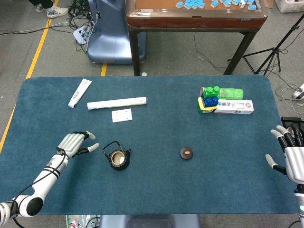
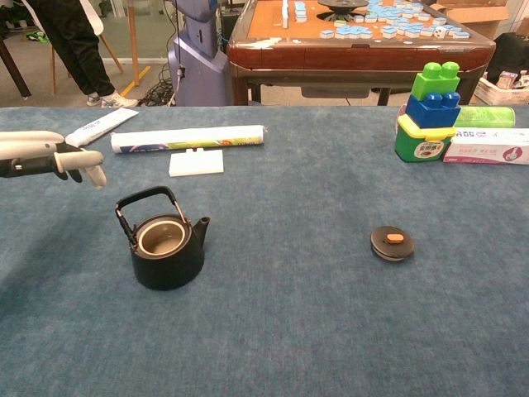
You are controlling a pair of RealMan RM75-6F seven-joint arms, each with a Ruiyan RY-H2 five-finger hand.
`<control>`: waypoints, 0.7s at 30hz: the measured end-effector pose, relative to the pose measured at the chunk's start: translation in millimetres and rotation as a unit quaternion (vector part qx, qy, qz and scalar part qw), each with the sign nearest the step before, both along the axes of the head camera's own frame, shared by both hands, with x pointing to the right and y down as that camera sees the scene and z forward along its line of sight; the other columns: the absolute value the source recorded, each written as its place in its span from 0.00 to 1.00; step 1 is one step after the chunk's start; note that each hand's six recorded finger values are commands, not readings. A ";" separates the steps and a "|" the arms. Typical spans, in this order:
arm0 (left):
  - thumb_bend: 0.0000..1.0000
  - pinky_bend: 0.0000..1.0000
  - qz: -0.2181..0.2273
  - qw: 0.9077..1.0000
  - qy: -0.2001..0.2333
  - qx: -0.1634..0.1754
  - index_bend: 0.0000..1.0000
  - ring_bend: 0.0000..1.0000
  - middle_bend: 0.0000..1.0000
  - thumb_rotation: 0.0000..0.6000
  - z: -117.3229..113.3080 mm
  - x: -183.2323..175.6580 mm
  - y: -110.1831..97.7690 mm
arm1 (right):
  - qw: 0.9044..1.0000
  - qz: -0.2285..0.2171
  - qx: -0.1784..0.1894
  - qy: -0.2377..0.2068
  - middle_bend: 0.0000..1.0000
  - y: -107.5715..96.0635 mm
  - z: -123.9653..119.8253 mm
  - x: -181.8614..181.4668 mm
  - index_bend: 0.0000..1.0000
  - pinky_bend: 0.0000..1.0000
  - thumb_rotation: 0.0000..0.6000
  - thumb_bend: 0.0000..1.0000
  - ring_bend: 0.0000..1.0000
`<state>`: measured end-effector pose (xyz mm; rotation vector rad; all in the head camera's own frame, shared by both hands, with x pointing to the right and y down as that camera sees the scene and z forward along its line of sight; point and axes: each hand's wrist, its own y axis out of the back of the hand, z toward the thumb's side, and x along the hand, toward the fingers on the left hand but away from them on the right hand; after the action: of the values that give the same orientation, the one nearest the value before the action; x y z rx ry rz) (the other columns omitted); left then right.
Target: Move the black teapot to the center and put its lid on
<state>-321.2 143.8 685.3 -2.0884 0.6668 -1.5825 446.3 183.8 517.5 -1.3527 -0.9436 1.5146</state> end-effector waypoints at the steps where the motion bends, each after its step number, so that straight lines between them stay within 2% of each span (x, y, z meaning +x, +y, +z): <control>1: 0.11 0.15 0.004 1.000 0.002 -0.003 0.30 0.21 0.24 0.00 1.6 4.0 1.1 | 1.000 0.001 0.000 0.000 0.19 0.4 -0.1 0.7 0.22 0.05 1.00 0.28 0.00; 14: 0.11 0.15 0.021 1.000 0.015 -0.012 0.35 0.21 0.24 0.00 11.4 31.8 2.8 | 1.000 0.011 0.001 0.002 0.19 5.4 -2.1 7.7 0.22 0.05 1.00 0.28 0.00; 21: 0.11 0.15 0.022 0.999 0.026 -0.014 0.42 0.21 0.24 0.00 12.3 42.1 3.7 | 1.000 0.013 0.002 0.001 0.19 6.8 -2.7 9.5 0.22 0.05 1.00 0.28 0.00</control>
<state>-279.1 147.5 697.6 -2.1568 0.6147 -1.5261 455.9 190.6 514.8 -1.3406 -0.9673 1.5319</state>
